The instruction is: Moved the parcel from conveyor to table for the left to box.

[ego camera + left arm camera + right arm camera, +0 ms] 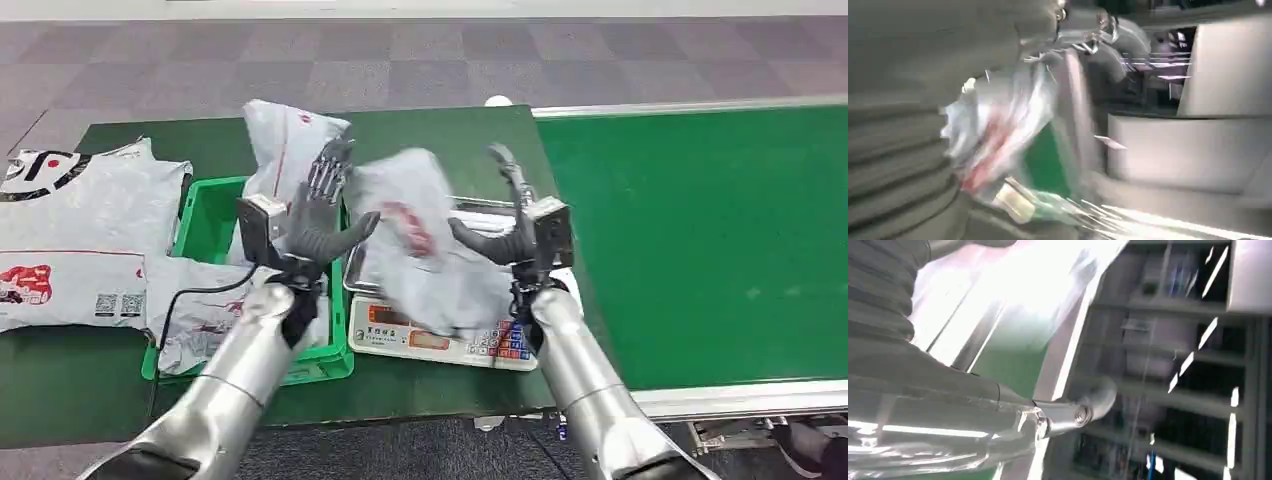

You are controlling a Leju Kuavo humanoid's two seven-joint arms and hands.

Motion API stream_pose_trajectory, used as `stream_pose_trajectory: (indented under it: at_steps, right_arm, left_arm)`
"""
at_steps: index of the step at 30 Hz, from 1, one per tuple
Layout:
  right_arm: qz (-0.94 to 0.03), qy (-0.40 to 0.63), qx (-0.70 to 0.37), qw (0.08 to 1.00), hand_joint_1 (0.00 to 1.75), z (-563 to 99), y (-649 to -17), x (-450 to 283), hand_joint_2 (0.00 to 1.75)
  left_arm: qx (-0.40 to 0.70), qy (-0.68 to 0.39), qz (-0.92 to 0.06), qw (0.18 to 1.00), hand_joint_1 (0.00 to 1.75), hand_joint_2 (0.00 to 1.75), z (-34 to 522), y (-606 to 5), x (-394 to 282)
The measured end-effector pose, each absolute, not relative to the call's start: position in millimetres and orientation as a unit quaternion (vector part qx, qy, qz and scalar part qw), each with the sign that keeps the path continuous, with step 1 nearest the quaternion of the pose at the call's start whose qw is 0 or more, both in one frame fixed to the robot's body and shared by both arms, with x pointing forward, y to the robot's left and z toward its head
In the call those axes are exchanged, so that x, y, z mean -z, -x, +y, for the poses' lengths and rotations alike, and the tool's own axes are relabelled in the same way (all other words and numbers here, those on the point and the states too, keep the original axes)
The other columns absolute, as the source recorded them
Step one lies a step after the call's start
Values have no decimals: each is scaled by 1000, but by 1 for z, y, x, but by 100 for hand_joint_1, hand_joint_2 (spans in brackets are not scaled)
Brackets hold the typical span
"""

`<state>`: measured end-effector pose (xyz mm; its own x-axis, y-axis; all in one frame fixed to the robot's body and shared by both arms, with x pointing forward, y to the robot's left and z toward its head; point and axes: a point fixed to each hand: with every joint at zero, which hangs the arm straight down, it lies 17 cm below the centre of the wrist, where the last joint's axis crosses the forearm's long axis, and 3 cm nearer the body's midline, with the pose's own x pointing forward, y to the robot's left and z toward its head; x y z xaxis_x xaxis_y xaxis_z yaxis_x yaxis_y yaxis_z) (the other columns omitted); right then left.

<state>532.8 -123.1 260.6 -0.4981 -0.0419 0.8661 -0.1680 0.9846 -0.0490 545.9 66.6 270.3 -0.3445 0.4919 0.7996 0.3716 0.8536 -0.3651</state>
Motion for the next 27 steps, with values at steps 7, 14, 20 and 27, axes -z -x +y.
stream_pose_trajectory:
  at_steps: [7,14,20,27]
  right_arm:
    - [-846,-69,-85,521,0,-106,-534,-237,0]
    - [-839,-50,-92,534,0,-105,-537,-218,175]
    - [-833,-33,-103,542,0,-103,-532,-202,175]
    - [-841,-5,-101,531,0,-114,-521,-198,175]
  left_arm:
    - [-67,273,-798,533,0,175,32,-539,-256]
    - [49,238,-813,530,0,175,-2,-514,-235]
    - [72,238,-809,533,0,175,-13,-506,-225]
    - [162,143,-820,530,0,175,-12,-507,-199]
